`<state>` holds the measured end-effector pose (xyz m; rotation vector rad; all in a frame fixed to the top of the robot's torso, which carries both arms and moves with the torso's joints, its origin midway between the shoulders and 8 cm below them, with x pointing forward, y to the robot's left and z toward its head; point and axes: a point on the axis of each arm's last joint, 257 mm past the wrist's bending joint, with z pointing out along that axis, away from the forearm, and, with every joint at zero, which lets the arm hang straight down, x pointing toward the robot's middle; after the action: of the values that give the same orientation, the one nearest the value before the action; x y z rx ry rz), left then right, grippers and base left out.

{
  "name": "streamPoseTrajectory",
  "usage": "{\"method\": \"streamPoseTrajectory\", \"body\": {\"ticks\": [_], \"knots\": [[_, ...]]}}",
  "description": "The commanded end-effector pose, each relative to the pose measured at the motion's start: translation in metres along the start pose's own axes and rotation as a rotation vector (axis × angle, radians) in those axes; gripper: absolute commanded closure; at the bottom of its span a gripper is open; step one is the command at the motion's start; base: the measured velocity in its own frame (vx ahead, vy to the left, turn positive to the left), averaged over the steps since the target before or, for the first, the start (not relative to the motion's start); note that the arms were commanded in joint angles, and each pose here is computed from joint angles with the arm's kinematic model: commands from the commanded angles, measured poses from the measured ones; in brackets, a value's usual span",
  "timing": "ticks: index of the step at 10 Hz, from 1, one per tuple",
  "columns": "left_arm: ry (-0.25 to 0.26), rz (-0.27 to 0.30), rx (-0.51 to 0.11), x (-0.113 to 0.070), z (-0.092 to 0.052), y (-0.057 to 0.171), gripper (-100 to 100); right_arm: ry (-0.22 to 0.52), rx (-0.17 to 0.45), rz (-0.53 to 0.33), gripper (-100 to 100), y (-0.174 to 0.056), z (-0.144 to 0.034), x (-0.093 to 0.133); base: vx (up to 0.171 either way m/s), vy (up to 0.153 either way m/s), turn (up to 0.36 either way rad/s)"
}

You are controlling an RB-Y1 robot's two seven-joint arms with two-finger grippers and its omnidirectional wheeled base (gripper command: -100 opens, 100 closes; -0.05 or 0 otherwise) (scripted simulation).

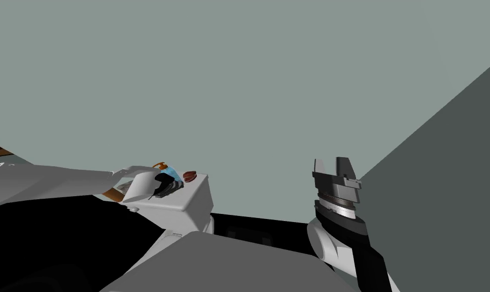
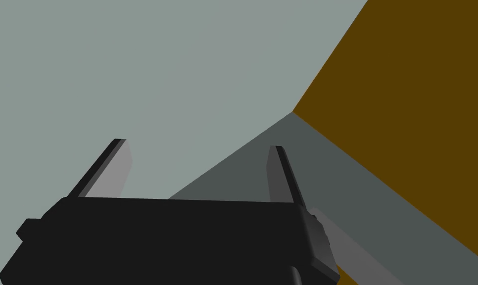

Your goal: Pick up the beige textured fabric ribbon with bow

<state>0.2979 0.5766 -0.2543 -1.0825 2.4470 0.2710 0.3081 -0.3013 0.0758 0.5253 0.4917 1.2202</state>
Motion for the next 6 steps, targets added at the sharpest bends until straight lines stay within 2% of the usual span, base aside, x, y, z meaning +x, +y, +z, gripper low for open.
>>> {"method": "streamPoseTrajectory", "body": {"ticks": [1, 2, 3, 5, 6], "knots": [[0.000, 0.013, 0.012, -0.002, -0.009, -0.021, 100, 0.000, 0.000, 0.000, 0, 0.000, 0.000, 0.000, -0.026, 0.027, 0.118], [0.000, 0.013, 0.012, -0.002, -0.009, -0.021, 100, 0.000, 0.000, 0.000, 0, 0.000, 0.000, 0.000, -0.037, 0.031, 0.056], [0.001, 0.023, 0.017, -0.003, -0.015, -0.034, 100, 0.000, 0.000, 0.000, 0, 0.000, 0.000, 0.000, -0.042, 0.034, 0.097], [0.001, 0.021, 0.018, -0.003, -0.014, -0.034, 100, 0.000, 0.000, 0.000, 0, 0.000, 0.000, 0.000, -0.022, 0.014, 0.019], [0.001, 0.021, 0.017, -0.003, -0.014, -0.034, 0, 0.000, 0.000, 0.000, 0, 0.000, 0.000, 0.000, 0.000, 0.000, 0.000]]}}
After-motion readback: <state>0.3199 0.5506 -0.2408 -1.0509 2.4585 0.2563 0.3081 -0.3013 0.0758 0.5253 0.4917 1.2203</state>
